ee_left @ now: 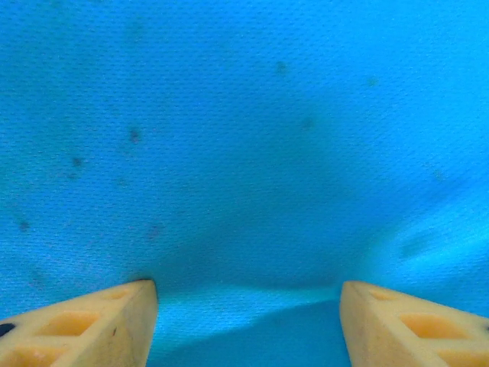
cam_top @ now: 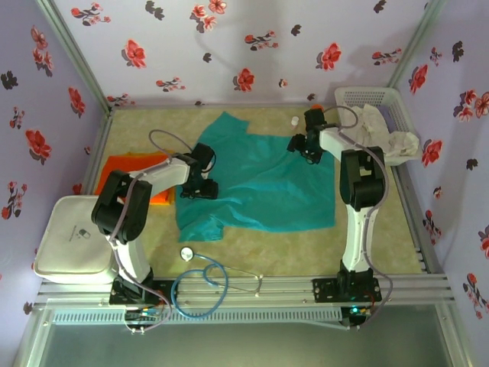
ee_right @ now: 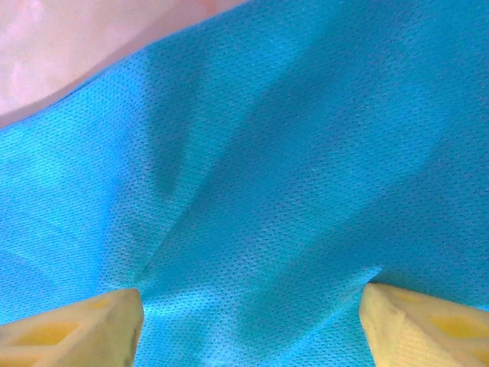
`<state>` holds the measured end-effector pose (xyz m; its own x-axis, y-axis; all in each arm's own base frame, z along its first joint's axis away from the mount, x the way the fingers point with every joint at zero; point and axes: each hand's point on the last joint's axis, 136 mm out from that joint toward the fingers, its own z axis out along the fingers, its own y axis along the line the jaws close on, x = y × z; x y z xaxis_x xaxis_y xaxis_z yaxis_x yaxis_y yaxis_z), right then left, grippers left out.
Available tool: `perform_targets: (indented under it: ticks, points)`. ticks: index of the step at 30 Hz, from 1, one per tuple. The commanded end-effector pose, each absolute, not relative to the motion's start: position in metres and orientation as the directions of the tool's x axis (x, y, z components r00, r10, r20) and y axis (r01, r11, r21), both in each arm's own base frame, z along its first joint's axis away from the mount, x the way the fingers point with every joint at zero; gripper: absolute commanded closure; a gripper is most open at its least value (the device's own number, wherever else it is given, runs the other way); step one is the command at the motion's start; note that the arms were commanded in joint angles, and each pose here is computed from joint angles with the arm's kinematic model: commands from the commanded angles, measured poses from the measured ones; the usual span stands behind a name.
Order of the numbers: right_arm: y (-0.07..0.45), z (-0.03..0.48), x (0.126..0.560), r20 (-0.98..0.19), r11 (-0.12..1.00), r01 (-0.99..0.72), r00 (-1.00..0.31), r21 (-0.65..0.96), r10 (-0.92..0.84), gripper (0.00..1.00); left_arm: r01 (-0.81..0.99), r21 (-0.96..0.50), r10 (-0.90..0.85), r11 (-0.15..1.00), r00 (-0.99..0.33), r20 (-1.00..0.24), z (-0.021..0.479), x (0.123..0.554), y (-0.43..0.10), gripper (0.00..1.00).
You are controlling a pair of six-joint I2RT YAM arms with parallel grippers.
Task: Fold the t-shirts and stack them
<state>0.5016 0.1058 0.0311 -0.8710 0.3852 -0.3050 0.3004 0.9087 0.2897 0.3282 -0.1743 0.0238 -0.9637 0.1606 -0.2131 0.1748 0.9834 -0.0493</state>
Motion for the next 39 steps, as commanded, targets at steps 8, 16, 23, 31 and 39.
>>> perform_targets:
  ticks: [8,16,23,31,39]
  points:
    - [0.089,0.085,0.497,-0.458,0.943,0.216,-0.832,0.252,0.313,0.19,0.182,-0.088,0.158,0.979,-0.961,-0.228,0.021,0.376,-0.202,0.36]
    - [0.085,0.11,0.405,-0.426,0.899,0.283,-0.806,0.334,0.412,0.11,0.131,-0.096,0.105,0.987,-0.966,-0.236,0.016,0.408,-0.201,0.36]
    - [0.056,0.094,0.322,-0.376,0.892,0.375,-0.811,0.252,0.447,0.14,0.151,-0.101,0.118,0.983,-0.954,-0.276,0.059,0.396,-0.191,0.37]
    - [0.038,0.085,0.245,-0.284,0.837,0.497,-0.788,0.231,0.546,0.25,0.071,-0.071,0.05,0.995,-0.963,-0.263,0.084,0.325,-0.148,0.39]
    - [0.039,0.071,0.208,-0.208,0.804,0.538,-0.781,0.254,0.589,0.3,-0.081,-0.101,-0.1,0.992,-0.974,-0.204,0.08,0.249,-0.115,0.47]
